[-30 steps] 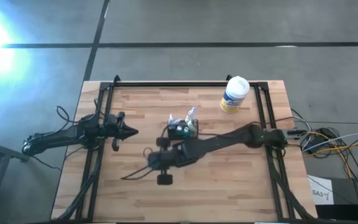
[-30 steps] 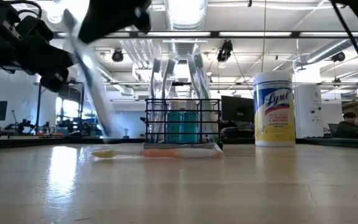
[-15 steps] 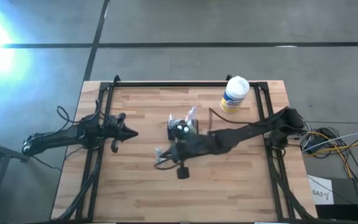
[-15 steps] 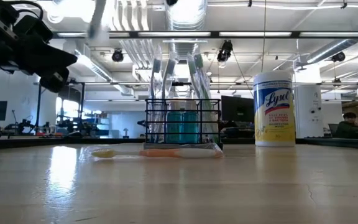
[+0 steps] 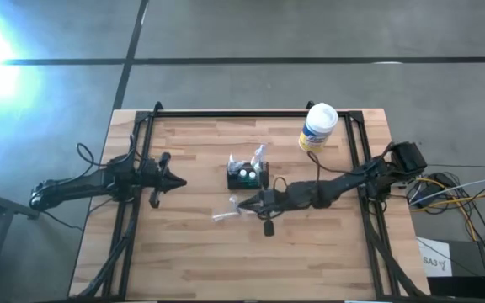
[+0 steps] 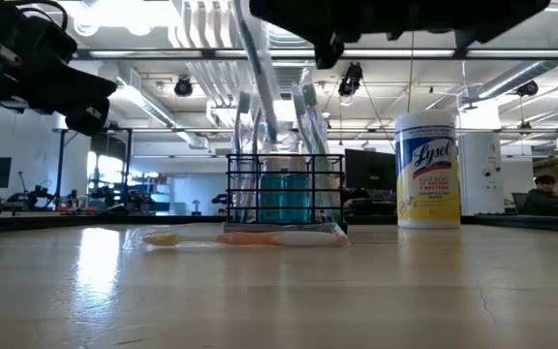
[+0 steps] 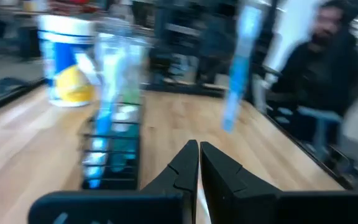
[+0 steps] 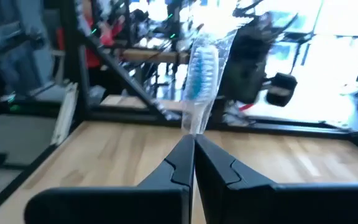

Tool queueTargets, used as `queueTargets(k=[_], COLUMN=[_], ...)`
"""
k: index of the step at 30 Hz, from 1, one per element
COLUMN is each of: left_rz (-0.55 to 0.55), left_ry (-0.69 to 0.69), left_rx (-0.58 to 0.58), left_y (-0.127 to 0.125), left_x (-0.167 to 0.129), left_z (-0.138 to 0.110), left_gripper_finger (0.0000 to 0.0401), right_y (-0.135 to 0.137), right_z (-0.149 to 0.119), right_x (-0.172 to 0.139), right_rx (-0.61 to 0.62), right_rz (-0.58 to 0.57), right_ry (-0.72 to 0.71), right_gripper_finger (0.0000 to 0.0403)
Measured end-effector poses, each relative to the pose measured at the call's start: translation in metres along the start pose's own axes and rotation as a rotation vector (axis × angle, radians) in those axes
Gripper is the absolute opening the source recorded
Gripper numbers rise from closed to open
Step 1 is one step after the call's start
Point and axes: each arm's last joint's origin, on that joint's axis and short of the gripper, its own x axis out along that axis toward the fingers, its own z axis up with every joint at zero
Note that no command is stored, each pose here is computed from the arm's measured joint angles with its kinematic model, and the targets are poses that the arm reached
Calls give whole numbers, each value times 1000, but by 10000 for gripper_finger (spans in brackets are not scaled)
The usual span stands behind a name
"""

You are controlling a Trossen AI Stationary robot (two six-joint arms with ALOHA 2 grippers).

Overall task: Pick & Place toothbrushing station
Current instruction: Put the blue toothbrush into the black wire organizer

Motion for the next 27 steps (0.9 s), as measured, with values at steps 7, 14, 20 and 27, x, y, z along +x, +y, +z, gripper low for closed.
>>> queueTargets(k=[7,14,20,27], left_rz=[-93,-99,-134,-140], left_ry=[-31,-69,-96,-170], left_rx=[45,31,9,27], left_y=[-3,-3,-5,-8], left_x=[5,11,15,16], left_z=[5,10,14,21], left_gripper_finger=[21,36,118,234], right_y=[-13,-24,-28,-40], right_z=[-11,-9,7,19], right_x=[2,20,43,76], right_rx=[-2,-1,-21,-58], right_rz=[-42,-63,-40,-70], right_ry=[-25,-41,-96,-27], right_gripper_finger=[8,8,8,8])
